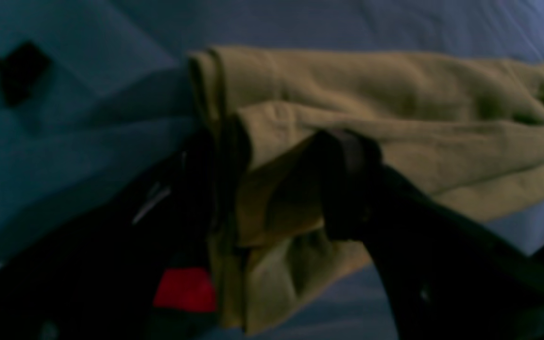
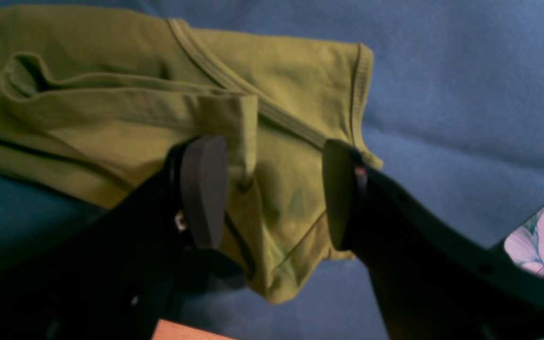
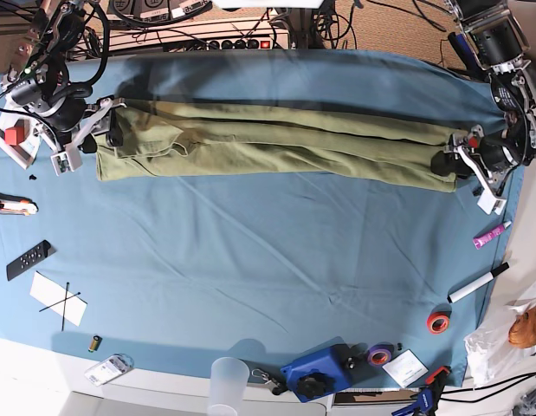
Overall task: Layout the t-shirt on the table in an organized manner, then fold the t-shirt properly
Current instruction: 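Lay the folded edge down and release it from both grippers, then grasp the end of the folded strip with the left gripper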
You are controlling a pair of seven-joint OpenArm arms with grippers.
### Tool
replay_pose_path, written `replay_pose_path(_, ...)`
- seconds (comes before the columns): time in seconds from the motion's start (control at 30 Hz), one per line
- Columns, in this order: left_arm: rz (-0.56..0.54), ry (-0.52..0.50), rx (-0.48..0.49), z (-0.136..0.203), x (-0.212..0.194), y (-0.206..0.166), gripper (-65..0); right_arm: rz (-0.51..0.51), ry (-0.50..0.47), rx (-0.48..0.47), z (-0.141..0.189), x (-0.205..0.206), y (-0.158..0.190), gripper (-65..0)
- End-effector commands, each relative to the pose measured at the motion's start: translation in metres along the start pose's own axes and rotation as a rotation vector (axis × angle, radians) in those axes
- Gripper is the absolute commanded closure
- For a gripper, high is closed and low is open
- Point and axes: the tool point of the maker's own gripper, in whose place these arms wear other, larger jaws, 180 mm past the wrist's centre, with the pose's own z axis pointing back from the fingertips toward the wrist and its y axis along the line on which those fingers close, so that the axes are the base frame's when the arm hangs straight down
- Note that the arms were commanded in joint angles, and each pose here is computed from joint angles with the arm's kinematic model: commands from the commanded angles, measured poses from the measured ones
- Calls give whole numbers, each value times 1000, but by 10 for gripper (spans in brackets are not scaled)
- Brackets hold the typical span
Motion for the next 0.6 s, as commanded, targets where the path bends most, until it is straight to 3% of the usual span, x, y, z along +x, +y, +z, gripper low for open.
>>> replay_pose_path(0.0,9,131,60,5,-25,14,-343,22,-43,-11,5,13,-4,-324)
replay_pose_path(0.13,24,83,-56,4,-22,-6,-246,22,-46,-11,5,14,-4,-324)
replay_pose_path(0.3,36,54,-99,5,-18,-13,0,22,-46,-11,5,14,-4,-324)
replay_pose_path(0.57,3,-81,-201,35,21,-22,0,22,-71,-11,6,18,-4,-324)
